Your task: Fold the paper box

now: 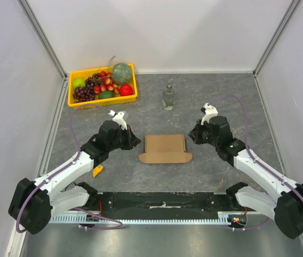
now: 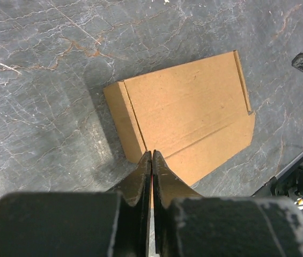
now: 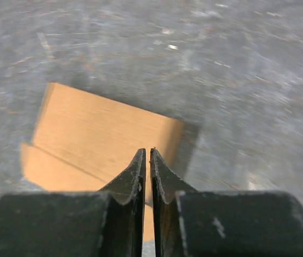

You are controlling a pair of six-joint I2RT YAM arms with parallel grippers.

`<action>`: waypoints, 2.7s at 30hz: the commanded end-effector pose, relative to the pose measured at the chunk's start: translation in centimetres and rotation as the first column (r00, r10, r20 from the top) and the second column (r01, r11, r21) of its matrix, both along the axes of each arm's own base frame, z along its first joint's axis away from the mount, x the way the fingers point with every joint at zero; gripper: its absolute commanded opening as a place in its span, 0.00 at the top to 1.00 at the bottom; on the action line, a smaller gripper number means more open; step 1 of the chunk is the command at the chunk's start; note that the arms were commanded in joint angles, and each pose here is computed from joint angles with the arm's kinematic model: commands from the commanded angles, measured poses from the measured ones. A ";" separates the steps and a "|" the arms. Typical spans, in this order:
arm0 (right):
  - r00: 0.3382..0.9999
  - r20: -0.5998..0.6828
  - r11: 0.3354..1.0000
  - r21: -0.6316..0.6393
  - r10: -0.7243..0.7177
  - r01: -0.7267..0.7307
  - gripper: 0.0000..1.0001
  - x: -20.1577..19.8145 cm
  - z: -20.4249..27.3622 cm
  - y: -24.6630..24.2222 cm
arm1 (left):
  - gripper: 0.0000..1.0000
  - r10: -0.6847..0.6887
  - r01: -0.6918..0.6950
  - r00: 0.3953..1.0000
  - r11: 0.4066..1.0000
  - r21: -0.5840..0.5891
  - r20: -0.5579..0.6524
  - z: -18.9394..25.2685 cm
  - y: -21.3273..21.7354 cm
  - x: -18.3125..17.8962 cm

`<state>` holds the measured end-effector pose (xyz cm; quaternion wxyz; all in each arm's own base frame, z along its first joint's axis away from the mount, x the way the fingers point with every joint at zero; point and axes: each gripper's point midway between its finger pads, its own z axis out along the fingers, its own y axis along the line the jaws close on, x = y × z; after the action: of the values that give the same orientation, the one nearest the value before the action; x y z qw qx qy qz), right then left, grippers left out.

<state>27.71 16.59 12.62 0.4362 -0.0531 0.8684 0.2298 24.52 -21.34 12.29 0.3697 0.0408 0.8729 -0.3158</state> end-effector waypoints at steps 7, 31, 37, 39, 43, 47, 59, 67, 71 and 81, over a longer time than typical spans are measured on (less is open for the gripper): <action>0.944 0.074 0.943 0.062 0.322 -0.327 0.85 -0.9 2.6 11.6 | 0.89 0.042 -0.042 0.999 0.999 -0.020 -0.004 -0.9 1.0 -1.2; 0.950 -0.104 0.952 -0.059 0.294 -0.301 0.89 -1.1 -4.4 12.7 | 0.91 0.041 -0.041 0.997 0.999 0.000 -0.068 -3.1 1.0 -1.6; 0.951 -0.123 0.951 -0.088 0.284 -0.296 0.88 -0.9 -4.8 12.5 | 0.91 0.041 -0.040 0.996 0.999 0.003 -0.076 -3.3 1.0 -1.7; 0.950 -0.135 0.950 -0.099 0.281 -0.296 0.88 -1.1 -4.9 12.3 | 0.91 0.041 -0.040 0.996 0.999 0.004 -0.079 -3.4 1.0 -1.7; 0.956 -0.111 0.954 -0.100 0.273 -0.284 0.87 -1.0 -3.6 12.0 | 0.90 0.033 -0.032 0.996 0.999 0.005 -0.083 -3.3 0.9 -1.8; 0.971 -0.016 0.966 -0.099 0.237 -0.237 0.76 -0.8 -0.1 10.7 | 0.87 0.018 -0.018 0.996 1.000 0.000 -0.092 -3.2 0.6 -1.8; 0.992 -0.094 0.980 -0.175 0.080 -0.095 0.40 -6.2 -0.1 2.6 | 0.55 -0.046 0.042 0.994 0.998 -0.039 -0.101 -2.6 -0.4 -3.5; 0.991 -0.117 0.984 -0.153 0.068 -0.086 0.23 -7.1 -0.9 2.2 | 0.47 -0.073 0.073 0.990 0.997 0.001 -0.119 -3.6 -1.7 -4.5; 0.989 -0.128 0.982 -0.162 0.073 -0.094 0.19 -7.0 -1.4 2.4 | 0.46 -0.076 0.080 0.989 0.996 0.030 -0.128 -4.1 -2.1 -4.8; 0.980 -0.181 0.983 -0.148 0.083 -0.111 0.19 -7.2 -3.4 3.2 | 0.46 -0.055 0.064 0.990 0.996 0.064 -0.131 -4.3 -2.2 -4.5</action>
<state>20.23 18.85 9.17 0.3385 -0.1185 0.9187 0.1656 18.93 -22.86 6.46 0.2834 0.0743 0.9096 -0.2947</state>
